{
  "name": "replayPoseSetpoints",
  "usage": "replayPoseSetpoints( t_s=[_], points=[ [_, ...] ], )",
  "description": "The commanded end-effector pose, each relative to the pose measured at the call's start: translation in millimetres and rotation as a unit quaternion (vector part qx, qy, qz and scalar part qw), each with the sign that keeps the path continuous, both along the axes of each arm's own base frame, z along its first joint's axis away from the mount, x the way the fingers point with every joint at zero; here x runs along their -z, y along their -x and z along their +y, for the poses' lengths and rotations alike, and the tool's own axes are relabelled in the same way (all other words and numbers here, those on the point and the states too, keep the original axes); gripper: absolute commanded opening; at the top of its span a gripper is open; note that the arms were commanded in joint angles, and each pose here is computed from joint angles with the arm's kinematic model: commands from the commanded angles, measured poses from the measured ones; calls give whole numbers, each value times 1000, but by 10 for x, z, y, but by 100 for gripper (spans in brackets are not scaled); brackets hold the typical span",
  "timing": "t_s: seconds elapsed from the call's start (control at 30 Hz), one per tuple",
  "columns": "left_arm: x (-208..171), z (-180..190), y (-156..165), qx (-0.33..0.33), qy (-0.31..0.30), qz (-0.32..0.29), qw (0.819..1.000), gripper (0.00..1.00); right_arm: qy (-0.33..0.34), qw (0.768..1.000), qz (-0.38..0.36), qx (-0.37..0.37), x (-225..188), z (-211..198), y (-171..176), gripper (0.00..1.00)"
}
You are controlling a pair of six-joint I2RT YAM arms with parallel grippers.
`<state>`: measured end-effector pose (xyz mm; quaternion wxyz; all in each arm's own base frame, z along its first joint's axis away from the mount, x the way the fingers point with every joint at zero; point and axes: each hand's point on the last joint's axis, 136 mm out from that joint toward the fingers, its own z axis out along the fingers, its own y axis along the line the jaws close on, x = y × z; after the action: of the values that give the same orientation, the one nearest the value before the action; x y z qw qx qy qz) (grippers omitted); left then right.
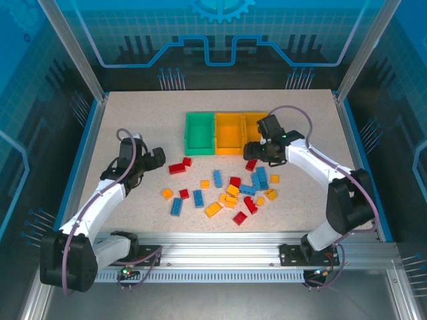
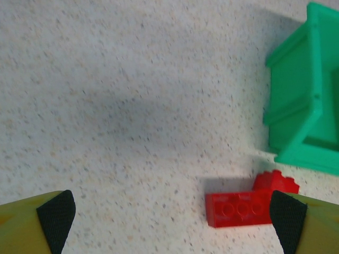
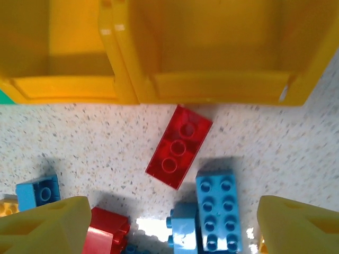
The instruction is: Sort the legos into containers by color
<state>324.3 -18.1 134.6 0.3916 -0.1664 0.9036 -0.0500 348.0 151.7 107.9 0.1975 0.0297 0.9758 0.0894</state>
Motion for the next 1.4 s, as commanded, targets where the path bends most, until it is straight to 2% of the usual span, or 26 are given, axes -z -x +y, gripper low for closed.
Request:
replayPoseSetpoints(
  t_s=[0.0,0.37,0.77,1.17,1.37],
  points=[
    [104,-51,145,-5,12,18,1000,99,21,997,50,46,138,-27,85,82],
    [110,-115,129,7,9,14,1000,99,52,991,100,66,585,91,-128,74],
    [124,-116,124,7,9,14,1000,99,75,988,122,65,791,149,-232,68],
    [153,-126,131,7,11,18,1000,99,72,987,127,71,855,216,-237,43],
    [195,-134,124,5,14,25,1000,99,67,990,110,62,713,330,-202,36]
  ],
)
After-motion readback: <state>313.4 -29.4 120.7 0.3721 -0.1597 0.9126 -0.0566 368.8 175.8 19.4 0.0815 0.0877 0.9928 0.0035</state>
